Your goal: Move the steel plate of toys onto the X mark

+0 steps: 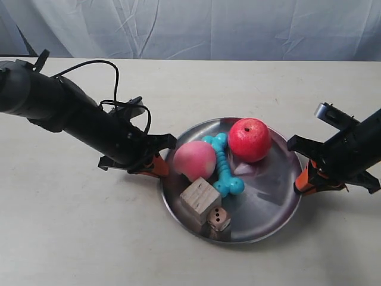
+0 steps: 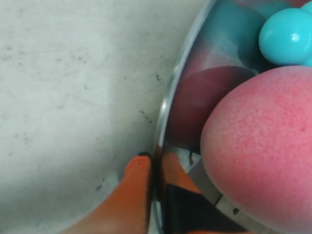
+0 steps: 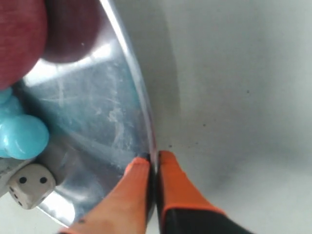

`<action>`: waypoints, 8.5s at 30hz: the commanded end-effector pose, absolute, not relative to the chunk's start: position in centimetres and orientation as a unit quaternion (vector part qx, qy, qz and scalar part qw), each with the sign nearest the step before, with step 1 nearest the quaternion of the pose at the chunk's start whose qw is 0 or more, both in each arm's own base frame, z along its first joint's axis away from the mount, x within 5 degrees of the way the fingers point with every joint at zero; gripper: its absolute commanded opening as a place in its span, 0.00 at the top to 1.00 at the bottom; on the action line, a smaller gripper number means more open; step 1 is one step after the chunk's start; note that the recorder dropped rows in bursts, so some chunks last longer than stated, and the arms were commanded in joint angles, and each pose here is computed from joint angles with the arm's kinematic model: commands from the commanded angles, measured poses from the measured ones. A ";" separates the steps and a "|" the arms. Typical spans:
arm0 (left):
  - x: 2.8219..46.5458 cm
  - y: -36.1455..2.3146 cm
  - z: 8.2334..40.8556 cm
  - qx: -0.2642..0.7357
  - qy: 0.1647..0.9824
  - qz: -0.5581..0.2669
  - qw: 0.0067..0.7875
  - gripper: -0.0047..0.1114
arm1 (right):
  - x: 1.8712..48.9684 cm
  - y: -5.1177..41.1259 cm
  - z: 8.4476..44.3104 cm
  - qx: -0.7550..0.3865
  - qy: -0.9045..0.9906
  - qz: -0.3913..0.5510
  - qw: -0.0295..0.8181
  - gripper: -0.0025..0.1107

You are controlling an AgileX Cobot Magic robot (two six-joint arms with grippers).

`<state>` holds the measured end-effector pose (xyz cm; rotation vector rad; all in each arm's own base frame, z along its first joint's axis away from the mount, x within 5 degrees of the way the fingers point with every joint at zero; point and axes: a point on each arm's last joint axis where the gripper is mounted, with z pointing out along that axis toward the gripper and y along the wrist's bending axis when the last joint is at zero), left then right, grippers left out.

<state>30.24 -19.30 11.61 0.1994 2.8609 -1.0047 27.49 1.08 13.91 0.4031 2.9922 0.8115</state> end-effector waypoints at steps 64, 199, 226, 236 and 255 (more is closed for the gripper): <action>37.0 -3.8 13.5 -0.021 0.976 -0.193 0.102 0.96 | 42.2 20.8 11.4 0.037 0.929 0.363 -0.058 0.98; 10.5 -1.4 24.9 -0.180 0.746 -0.230 0.598 0.96 | 6.9 -0.3 20.5 0.025 0.723 -0.009 0.691 0.98; 10.4 -1.4 24.8 -0.084 0.767 -0.151 0.617 0.96 | 6.7 -0.5 19.1 0.033 0.774 -0.014 0.632 0.98; 7.6 -0.1 24.3 -0.116 0.707 -0.123 0.687 0.96 | 6.7 -0.5 19.1 0.033 0.774 -0.014 0.632 0.98; 5.6 0.1 20.2 -0.097 0.714 -0.056 0.691 0.96 | 6.7 -0.5 19.1 0.034 0.776 -0.012 0.630 0.98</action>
